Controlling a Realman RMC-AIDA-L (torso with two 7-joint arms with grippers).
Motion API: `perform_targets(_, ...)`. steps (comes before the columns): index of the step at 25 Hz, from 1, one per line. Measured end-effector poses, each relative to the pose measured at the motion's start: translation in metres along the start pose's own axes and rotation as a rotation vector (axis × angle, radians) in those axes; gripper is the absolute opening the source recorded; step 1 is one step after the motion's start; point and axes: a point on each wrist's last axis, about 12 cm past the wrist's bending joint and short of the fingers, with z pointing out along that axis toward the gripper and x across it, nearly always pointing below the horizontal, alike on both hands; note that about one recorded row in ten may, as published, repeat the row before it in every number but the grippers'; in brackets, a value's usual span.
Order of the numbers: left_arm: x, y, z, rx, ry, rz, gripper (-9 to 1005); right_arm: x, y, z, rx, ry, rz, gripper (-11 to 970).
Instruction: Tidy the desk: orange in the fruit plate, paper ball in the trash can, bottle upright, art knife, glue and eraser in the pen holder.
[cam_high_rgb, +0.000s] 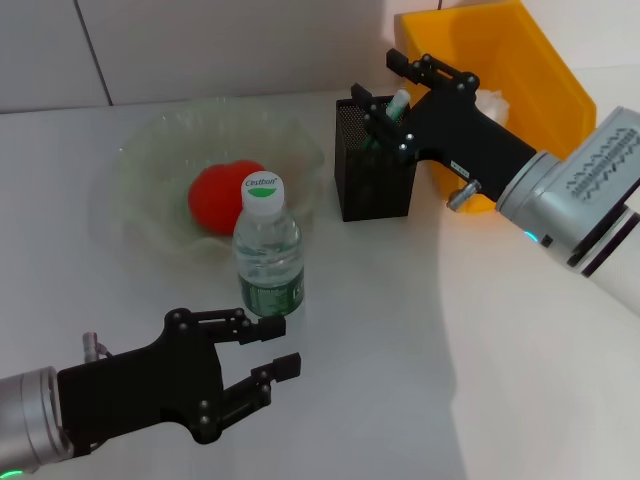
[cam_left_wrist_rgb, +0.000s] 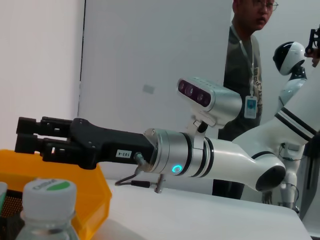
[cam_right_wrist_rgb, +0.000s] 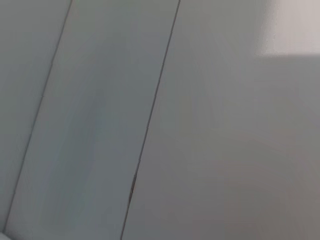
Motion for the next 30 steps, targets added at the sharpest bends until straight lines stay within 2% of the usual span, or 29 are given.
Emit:
perform_targets(2, 0.0, 0.0, 0.0, 0.003, -0.001, -0.002, 374, -0.002, -0.006, -0.002, -0.023, -0.008, 0.053, 334)
perform_targets(3, 0.0, 0.0, 0.0, 0.003, -0.001, -0.002, 375, -0.006, -0.017, -0.006, -0.077, -0.002, 0.121, 352)
perform_targets(4, 0.0, 0.0, 0.0, 0.003, -0.001, -0.002, 375, -0.006, -0.017, -0.006, -0.077, -0.002, 0.121, 422)
perform_targets(6, -0.001, -0.003, -0.003, 0.021, -0.004, -0.002, 375, -0.012, -0.028, -0.01, -0.156, 0.018, 0.199, 562)
perform_targets(7, -0.001, -0.003, -0.003, 0.021, -0.004, -0.002, 375, -0.017, -0.033, -0.013, -0.204, 0.03, 0.221, 599)
perform_targets(8, 0.001, -0.006, -0.006, 0.018, -0.004, -0.003, 375, -0.027, -0.038, -0.02, -0.301, 0.054, 0.249, 636)
perform_targets(9, 0.001, -0.006, -0.006, 0.018, -0.004, -0.003, 375, -0.027, -0.038, -0.02, -0.301, 0.054, 0.249, 672)
perform_targets(12, 0.001, -0.006, -0.006, 0.018, -0.004, -0.003, 375, -0.044, -0.042, -0.036, -0.451, 0.077, 0.232, 783)
perform_targets(13, 0.003, -0.009, -0.013, -0.01, -0.002, 0.004, 375, -0.048, -0.043, -0.042, -0.495, 0.08, 0.228, 791)
perform_targets(16, 0.002, -0.006, -0.016, -0.035, -0.002, -0.001, 502, -0.056, -0.046, -0.061, -0.595, 0.081, 0.23, 817)
perform_targets(18, 0.002, -0.006, -0.016, -0.035, -0.002, -0.001, 537, -0.055, -0.045, -0.077, -0.679, 0.116, 0.248, 825)
perform_targets(19, 0.002, -0.006, -0.016, -0.035, -0.002, -0.001, 554, -0.055, -0.045, -0.077, -0.679, 0.116, 0.248, 825)
perform_targets(23, 0.002, -0.003, -0.022, -0.072, -0.009, -0.011, 631, -0.042, -0.029, -0.098, -0.789, 0.202, 0.255, 826)
perform_targets(24, 0.002, -0.003, -0.022, -0.072, -0.009, -0.011, 657, -0.042, -0.029, -0.098, -0.789, 0.202, 0.255, 826)
perform_targets(25, 0.001, -0.004, -0.033, -0.088, -0.024, -0.011, 682, -0.04, -0.026, -0.1, -0.794, 0.21, 0.261, 826)
perform_targets(29, 0.001, -0.005, -0.035, -0.083, -0.025, -0.009, 784, -0.03, -0.015, -0.107, -0.801, 0.219, 0.302, 826)
perform_targets(30, 0.001, -0.005, -0.035, -0.083, -0.025, -0.009, 784, -0.028, -0.013, -0.109, -0.801, 0.217, 0.307, 826)
